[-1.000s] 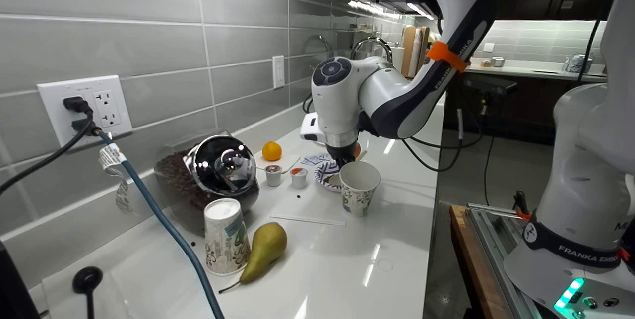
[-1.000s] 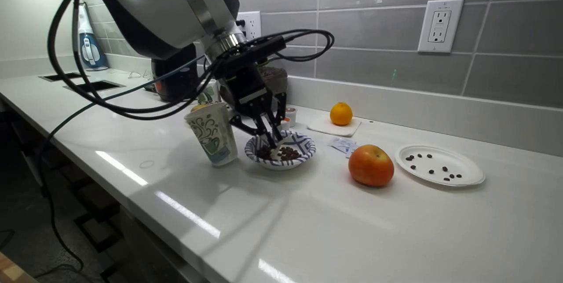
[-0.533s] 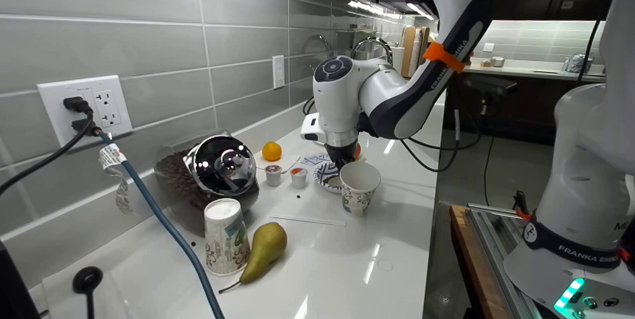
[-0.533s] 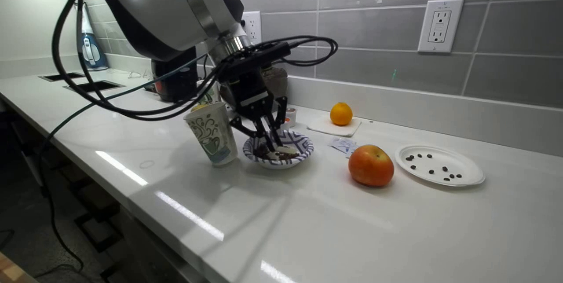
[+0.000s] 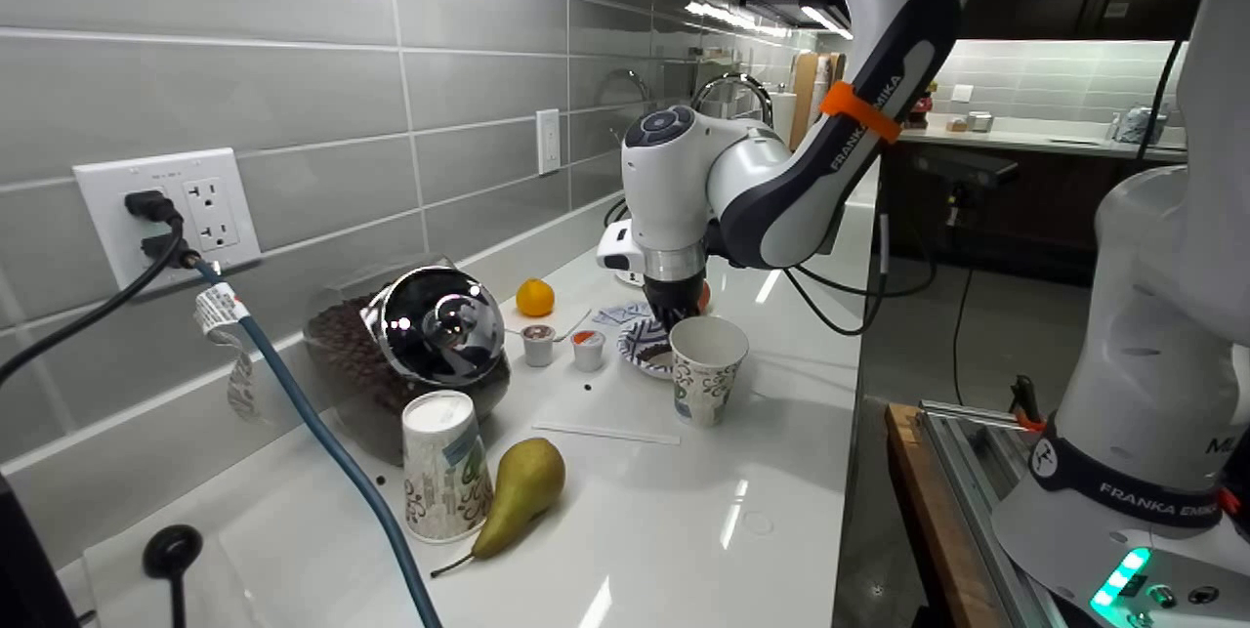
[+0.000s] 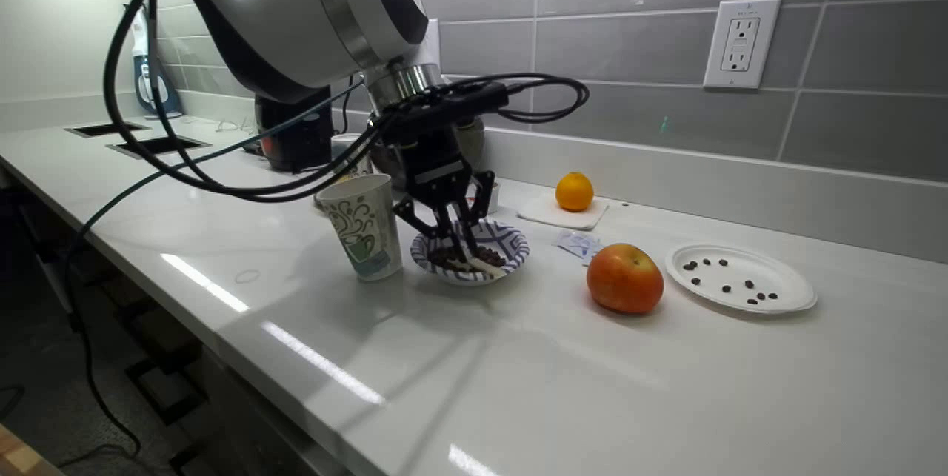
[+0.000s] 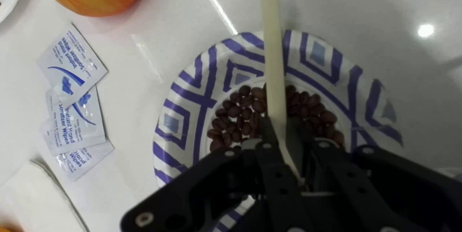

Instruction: Pick up the spoon, scoop some content out the bowl, put the content into the cup and place the spoon down to the right of the bowl

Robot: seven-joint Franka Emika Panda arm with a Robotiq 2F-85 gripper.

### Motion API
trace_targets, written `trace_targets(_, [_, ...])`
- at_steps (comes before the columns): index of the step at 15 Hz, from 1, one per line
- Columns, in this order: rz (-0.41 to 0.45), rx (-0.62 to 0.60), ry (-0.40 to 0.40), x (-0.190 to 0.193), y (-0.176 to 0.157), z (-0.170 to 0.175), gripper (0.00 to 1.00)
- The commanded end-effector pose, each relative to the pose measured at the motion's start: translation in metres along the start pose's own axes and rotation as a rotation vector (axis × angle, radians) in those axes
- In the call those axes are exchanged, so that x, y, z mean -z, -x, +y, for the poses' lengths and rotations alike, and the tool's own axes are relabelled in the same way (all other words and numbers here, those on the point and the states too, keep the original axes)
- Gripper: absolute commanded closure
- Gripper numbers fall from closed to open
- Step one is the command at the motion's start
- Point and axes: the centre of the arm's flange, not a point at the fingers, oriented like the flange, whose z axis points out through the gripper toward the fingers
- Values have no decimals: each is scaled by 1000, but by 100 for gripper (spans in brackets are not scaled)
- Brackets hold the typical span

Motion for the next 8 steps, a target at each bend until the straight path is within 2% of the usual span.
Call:
trace_targets(1, [20,2,-47,-11,6,1,96])
trace_targets(4, [27,-11,-53,-9,9,2,96])
trace_targets(6, [29,-16,-58,-8,10,2,59])
trace_targets(8, [24,-23,-65,-11,13,1,46])
